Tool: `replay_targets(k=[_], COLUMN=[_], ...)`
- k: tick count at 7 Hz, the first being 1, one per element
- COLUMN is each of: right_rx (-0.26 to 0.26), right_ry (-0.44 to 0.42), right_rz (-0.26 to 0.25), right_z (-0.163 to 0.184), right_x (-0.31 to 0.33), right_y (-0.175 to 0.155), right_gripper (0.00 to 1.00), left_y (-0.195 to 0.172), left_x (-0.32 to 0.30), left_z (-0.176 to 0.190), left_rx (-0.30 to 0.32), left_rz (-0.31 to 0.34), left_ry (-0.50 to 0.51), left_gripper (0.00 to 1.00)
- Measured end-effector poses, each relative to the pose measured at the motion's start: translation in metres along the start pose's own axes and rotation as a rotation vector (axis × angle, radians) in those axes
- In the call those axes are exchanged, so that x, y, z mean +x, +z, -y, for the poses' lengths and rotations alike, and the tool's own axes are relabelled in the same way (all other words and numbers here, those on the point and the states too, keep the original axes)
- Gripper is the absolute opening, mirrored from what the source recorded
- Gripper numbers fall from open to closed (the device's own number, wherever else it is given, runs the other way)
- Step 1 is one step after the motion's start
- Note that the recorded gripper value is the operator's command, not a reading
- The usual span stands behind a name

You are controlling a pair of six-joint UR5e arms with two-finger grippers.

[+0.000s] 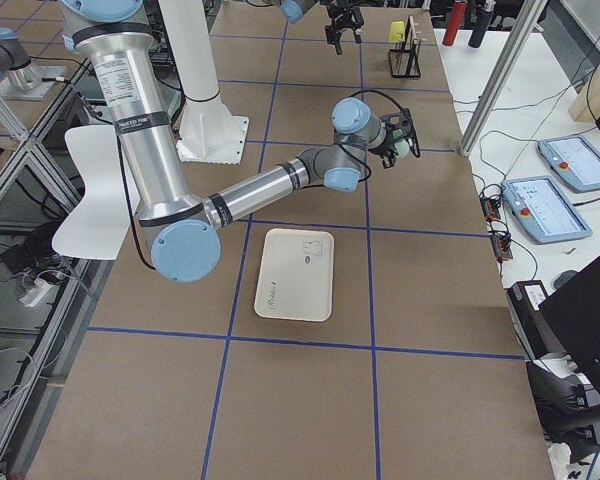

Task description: Left arm grabs green cup and hands to right arm on tray

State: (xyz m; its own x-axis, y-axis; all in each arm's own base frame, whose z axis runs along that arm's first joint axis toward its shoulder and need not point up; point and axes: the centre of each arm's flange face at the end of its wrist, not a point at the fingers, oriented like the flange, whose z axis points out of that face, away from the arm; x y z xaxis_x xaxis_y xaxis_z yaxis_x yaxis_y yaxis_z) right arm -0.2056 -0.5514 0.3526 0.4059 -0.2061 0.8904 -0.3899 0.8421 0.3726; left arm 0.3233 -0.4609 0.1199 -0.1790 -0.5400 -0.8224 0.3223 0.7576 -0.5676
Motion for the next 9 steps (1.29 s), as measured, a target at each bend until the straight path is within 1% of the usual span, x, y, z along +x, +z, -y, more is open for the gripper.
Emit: replay_targets(k=[2,3,4,6,7,8,9], right_rx=[-0.073,-0.107,-0.152,-0.264,-0.316,-0.364,-0.409], right_ry=[-0.117,-0.173,-0.219,-0.275,-0.283,-0.282,-0.273], right_rz=[-0.109,-0.154,-0.189,-0.242,-0.258,-0.246,-0.219], right_z=[-0.011,-0.021,-0.036,-0.076,-0.096,-0.113,-0.129], right_x=[0.050,0.077,0.105,0.154,0.171,0.180,0.184], right_y=[-0.007,-0.014,-0.020,-0.031,-0.036,-0.040,-0.042], right_gripper=[0.00,0.00,0.00,0.00,0.00,0.00,0.00], left_y=[-0.011,-0.020,-0.030,-0.050,-0.058,-0.063,-0.066], left_x=[0.009,0.015,0.019,0.024,0.025,0.021,0.012], left_z=[0.028,0.047,0.066,0.103,0.118,0.131,0.143], left_rx=[0.089,0.138,0.184,0.271,0.302,0.328,0.346], left_rz=[0.055,0.087,0.129,0.257,0.324,0.386,0.442], left_ry=[0.220,0.314,0.385,0.493,0.548,0.596,0.638], left_gripper=[0.99,0.99,0.99,0.99,0.99,0.99,0.99])
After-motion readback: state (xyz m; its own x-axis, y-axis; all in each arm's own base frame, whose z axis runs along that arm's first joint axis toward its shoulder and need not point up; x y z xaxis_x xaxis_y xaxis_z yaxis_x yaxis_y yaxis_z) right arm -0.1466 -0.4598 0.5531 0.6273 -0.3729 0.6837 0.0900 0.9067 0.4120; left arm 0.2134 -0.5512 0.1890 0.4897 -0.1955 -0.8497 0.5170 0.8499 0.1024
